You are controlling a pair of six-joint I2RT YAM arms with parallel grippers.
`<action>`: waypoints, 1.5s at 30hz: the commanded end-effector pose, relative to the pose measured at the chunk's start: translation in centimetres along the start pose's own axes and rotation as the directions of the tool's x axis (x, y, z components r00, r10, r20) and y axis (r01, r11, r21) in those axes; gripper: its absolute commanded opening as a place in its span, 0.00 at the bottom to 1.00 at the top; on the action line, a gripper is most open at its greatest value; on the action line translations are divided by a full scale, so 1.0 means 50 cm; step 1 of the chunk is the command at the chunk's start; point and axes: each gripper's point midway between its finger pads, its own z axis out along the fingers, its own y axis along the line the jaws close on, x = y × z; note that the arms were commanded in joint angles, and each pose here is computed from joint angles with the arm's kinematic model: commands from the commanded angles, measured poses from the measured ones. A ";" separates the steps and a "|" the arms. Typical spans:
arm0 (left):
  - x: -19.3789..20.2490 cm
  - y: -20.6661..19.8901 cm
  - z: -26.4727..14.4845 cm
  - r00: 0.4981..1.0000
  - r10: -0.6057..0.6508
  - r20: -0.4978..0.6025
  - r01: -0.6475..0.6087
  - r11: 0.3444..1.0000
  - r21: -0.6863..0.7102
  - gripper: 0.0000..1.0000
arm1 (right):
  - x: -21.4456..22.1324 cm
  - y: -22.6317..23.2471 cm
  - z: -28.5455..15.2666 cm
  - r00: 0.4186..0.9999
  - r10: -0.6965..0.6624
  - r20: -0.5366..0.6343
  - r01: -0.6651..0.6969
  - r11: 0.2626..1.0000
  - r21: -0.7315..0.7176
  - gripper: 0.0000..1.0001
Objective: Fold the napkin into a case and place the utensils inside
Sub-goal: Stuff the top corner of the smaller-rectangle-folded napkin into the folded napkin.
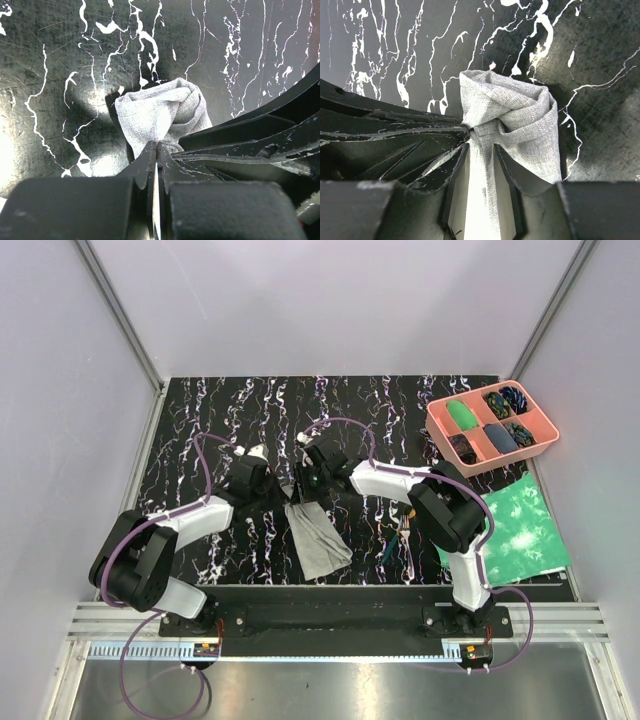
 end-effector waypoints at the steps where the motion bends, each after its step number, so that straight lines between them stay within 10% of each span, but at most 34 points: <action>1: -0.030 -0.048 -0.022 0.999 -0.004 0.047 -0.001 0.995 0.098 0.00 | -0.014 0.040 0.008 1.000 -0.026 0.000 0.026 0.997 -0.078 0.32; 12: -0.011 -0.059 -0.020 0.997 -0.071 0.016 0.068 0.985 0.159 0.00 | -0.014 0.034 0.036 0.999 0.048 0.014 -0.046 0.995 -0.090 0.00; 24: 0.005 -0.035 -0.029 0.995 -0.089 0.051 0.081 0.985 0.150 0.00 | -0.130 0.054 -0.025 0.875 0.450 0.180 -0.397 0.879 -0.264 0.00; 45: -0.058 -0.007 0.001 0.991 -0.123 0.059 0.117 0.988 0.099 0.00 | -0.050 0.051 0.072 0.921 0.386 0.048 -0.358 0.890 -0.282 0.04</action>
